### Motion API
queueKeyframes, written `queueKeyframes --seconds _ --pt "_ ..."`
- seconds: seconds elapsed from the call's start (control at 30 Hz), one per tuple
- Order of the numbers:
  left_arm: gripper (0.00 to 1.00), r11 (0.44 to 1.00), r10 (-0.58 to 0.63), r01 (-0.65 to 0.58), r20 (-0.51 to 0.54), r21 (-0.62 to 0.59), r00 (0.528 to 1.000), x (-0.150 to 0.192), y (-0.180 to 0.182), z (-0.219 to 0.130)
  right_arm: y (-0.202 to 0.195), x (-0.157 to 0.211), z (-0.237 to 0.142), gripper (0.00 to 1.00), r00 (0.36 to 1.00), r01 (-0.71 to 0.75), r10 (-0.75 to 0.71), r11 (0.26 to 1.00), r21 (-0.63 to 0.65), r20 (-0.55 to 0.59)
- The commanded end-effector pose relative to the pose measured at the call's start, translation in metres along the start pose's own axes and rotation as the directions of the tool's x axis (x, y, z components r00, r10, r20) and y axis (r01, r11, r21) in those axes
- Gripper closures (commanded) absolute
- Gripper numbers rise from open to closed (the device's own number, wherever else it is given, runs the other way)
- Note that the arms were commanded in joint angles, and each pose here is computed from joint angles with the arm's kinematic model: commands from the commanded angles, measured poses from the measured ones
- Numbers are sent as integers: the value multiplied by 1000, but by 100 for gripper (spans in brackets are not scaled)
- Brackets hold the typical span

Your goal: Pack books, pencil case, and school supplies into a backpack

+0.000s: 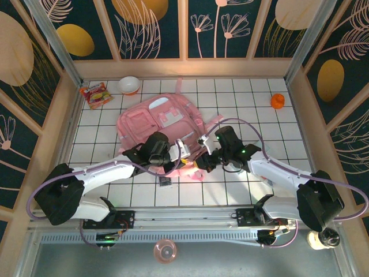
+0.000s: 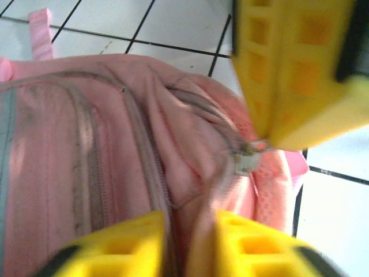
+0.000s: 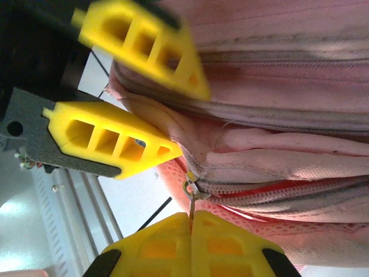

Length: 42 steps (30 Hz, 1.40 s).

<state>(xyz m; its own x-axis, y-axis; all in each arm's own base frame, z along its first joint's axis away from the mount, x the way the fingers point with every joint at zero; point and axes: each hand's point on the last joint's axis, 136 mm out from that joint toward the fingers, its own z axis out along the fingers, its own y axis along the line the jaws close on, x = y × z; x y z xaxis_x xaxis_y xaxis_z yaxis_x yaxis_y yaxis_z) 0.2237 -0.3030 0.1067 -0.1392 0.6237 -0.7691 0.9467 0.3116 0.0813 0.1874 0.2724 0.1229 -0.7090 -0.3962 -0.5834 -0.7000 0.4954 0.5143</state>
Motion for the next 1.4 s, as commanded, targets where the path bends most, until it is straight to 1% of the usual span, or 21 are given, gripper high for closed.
queueKeyframes --seconds 0.0,0.03,0.07,0.1,0.17,0.27,0.33,0.43,0.53,0.63,0.73,0.77,0.8,0.83,0.87,1.03,1.13,1.37 --pt "94 994 13 -18 -47 -112 999 13 21 -9 -19 -4 -4 100 1000 -14 16 992 123 -17" --pt "99 994 18 -20 -22 -103 1000 9 18 -14 -30 -1 -2 100 999 -15 21 984 175 -31" --pt "100 996 22 -22 7 -92 1000 4 14 -18 -37 3 1 100 999 -14 24 980 197 -46" --pt "100 996 26 -23 35 -82 999 0 11 -21 -37 4 4 100 998 -11 21 981 192 -55" --pt "100 998 22 -17 82 -65 996 -7 5 -27 -29 2 13 100 998 10 -2 989 145 -60" --pt "100 999 7 -1 114 -55 993 -14 3 -31 -12 -3 23 100 996 81 -78 992 94 -44" --pt "100 999 2 5 126 -49 992 -18 3 -33 -8 -5 25 100 995 102 -101 991 86 -24" --pt "100 999 -1 8 144 -45 990 -24 3 -35 -9 -4 27 91 994 108 -107 991 81 -12" --pt "100 999 1 7 164 -50 986 -31 3 -39 -14 2 31 83 995 101 -99 990 96 -27" --pt "100 998 2 8 185 -55 983 -37 4 -43 -18 8 34 78 994 102 -98 989 106 -43" --pt "100 998 -2 13 193 -58 981 -38 4 -45 -22 9 35 79 994 102 -97 985 136 -47" --pt "100 998 -4 15 191 -60 982 -38 5 -45 -22 8 34 82 994 104 -99 985 139 -45" --pt "100 998 -4 16 188 -64 982 -36 5 -45 -23 7 33 88 994 107 -102 983 150 -42" --pt "100 997 -6 19 182 -70 983 -34 5 -45 -25 6 31 97 994 110 -106 981 162 -35" --pt "100 997 -8 22 176 -78 984 -32 7 -45 -26 4 28 100 994 107 -104 979 172 -27" --pt "100 989 -4 21 112 -149 994 -6 16 -48 -51 1 0 100 999 17 -24 974 226 28" --pt "100 980 12 -2 52 -199 999 9 22 -54 -64 6 -11 100 999 -12 4 966 258 33" --pt "100 943 109 -132 -90 -307 990 30 41 -66 -34 4 2 100 1000 -7 2 988 153 30"
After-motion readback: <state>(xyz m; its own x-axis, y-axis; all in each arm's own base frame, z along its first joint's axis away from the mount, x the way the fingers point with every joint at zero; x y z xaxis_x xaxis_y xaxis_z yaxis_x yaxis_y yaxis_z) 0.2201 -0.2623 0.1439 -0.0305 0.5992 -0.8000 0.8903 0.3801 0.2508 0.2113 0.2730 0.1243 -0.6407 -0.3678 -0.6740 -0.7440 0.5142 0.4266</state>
